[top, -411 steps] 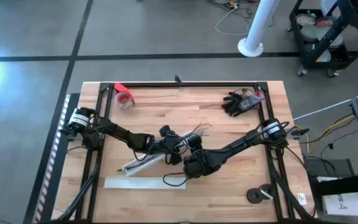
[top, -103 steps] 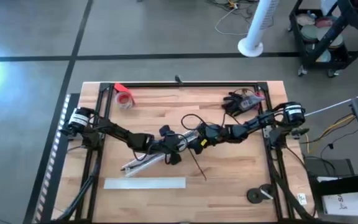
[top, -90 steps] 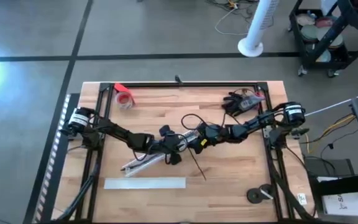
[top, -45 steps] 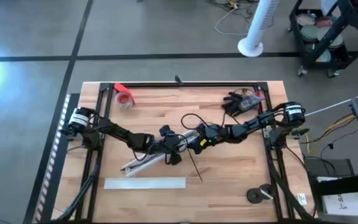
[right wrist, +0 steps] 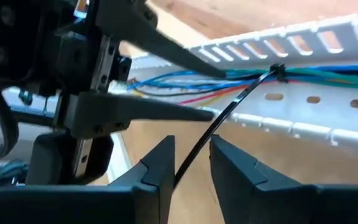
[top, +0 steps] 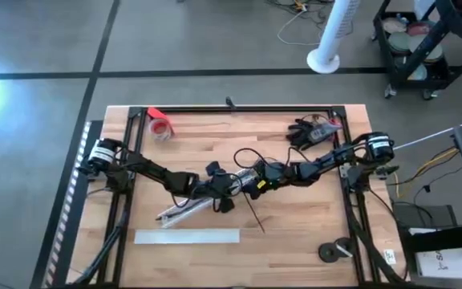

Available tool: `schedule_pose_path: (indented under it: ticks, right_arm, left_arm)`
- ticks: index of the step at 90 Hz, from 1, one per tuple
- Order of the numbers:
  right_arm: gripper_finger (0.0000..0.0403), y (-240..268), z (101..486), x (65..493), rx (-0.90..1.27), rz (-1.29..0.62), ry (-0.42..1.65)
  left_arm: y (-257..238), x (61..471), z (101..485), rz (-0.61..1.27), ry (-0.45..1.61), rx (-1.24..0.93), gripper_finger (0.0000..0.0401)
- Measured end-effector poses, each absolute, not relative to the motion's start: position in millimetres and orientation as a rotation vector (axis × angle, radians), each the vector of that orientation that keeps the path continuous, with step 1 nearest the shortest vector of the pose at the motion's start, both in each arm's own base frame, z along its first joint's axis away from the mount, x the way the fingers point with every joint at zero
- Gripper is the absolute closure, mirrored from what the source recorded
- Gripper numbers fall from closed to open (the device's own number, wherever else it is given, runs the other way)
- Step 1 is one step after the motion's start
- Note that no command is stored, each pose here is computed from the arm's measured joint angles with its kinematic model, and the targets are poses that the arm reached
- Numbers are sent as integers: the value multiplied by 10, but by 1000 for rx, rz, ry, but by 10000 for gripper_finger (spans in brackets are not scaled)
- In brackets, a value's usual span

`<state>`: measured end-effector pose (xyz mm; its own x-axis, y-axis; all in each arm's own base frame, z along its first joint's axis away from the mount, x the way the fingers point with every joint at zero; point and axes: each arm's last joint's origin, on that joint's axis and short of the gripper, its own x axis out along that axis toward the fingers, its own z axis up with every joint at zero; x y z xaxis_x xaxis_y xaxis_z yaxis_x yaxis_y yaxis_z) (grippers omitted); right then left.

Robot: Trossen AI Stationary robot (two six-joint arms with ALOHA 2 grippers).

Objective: Ziptie cables
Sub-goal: Put the zip-tied cables in the cable duct

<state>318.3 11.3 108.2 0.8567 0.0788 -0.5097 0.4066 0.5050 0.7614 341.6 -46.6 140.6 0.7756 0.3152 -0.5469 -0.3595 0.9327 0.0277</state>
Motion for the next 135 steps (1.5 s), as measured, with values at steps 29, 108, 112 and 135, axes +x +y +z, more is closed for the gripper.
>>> schedule_pose_path:
  ticks: [29, 108, 112, 135]
  right_arm:
    - [391, 160, 1078, 3179, 1006, -175, 548]
    - [403, 537, 1428, 3460, 362, -459, 804]
    - [403, 545, 1413, 3460, 362, -460, 809]
    - [403, 565, 1182, 3510, 345, -481, 862]
  left_arm:
    - [-466, 3416, 1407, 364, 577, -76, 303]
    - [-466, 3414, 1404, 366, 581, -75, 303]
    - [-466, 3414, 1404, 366, 581, -75, 303]
    - [-466, 3416, 1406, 366, 578, -77, 303]
